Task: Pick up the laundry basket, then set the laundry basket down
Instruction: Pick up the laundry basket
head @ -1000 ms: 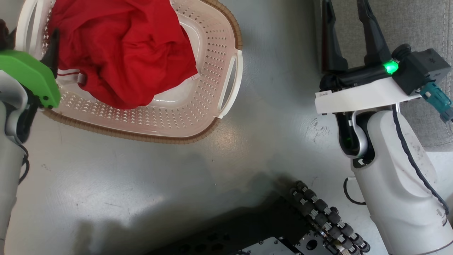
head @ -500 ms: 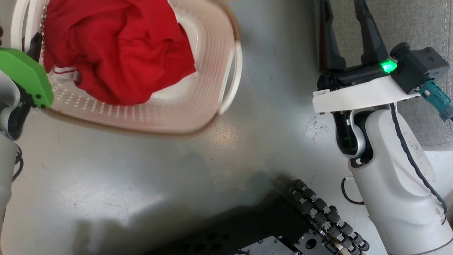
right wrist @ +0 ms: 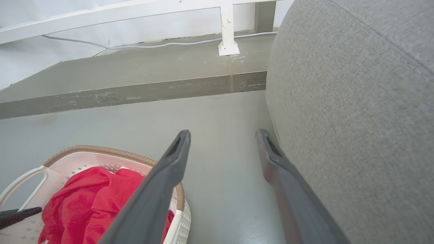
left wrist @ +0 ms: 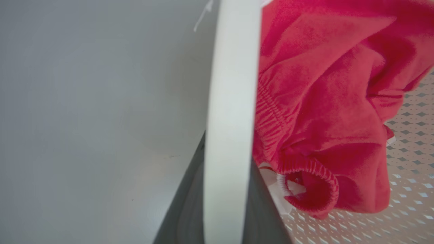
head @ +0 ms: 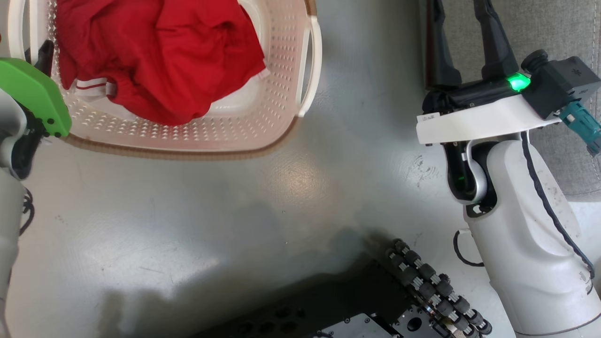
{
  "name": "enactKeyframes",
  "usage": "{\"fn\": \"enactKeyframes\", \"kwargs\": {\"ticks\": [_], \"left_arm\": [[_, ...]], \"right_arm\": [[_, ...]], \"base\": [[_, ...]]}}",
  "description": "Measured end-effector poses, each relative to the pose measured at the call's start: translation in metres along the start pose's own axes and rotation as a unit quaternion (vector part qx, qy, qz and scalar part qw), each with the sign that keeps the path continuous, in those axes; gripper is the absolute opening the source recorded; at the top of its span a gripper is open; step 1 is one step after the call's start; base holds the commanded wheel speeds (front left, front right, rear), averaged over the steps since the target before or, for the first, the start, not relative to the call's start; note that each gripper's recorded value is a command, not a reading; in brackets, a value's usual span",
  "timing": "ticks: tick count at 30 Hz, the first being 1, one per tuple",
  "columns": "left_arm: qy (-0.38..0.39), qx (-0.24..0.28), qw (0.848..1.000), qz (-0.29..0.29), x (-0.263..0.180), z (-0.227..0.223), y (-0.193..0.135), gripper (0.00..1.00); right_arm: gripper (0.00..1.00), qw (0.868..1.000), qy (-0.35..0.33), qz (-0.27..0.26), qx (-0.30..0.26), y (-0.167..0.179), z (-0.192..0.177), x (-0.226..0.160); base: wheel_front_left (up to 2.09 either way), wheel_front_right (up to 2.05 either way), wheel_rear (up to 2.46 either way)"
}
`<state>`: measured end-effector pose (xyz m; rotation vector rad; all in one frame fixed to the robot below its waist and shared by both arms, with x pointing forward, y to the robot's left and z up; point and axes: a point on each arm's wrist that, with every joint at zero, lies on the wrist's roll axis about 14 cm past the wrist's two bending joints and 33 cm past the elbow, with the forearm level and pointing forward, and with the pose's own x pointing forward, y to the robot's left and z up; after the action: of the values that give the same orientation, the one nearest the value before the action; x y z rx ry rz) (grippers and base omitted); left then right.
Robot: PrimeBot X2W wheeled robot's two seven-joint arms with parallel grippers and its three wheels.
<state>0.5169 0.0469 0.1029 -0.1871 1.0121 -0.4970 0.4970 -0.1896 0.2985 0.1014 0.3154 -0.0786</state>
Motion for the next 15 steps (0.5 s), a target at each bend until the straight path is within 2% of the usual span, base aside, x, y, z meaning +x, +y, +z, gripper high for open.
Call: {"fn": "enactKeyframes", "kwargs": {"ticks": [8,15], "left_arm": [[0.003,-0.065,0.998,0.025,-0.009,-0.01,0.005,0.0],[0.02,-0.13,0.991,0.039,-0.024,-0.037,0.003,0.0]], "right_arm": [[1.0,1.0,-0.008,-0.002,0.004,0.002,0.006,0.003],[1.0,1.0,-0.016,0.005,0.011,0.009,0.01,0.006]], "base": [[0.0,0.0,0.0],[0.0,0.0,0.0]]}}
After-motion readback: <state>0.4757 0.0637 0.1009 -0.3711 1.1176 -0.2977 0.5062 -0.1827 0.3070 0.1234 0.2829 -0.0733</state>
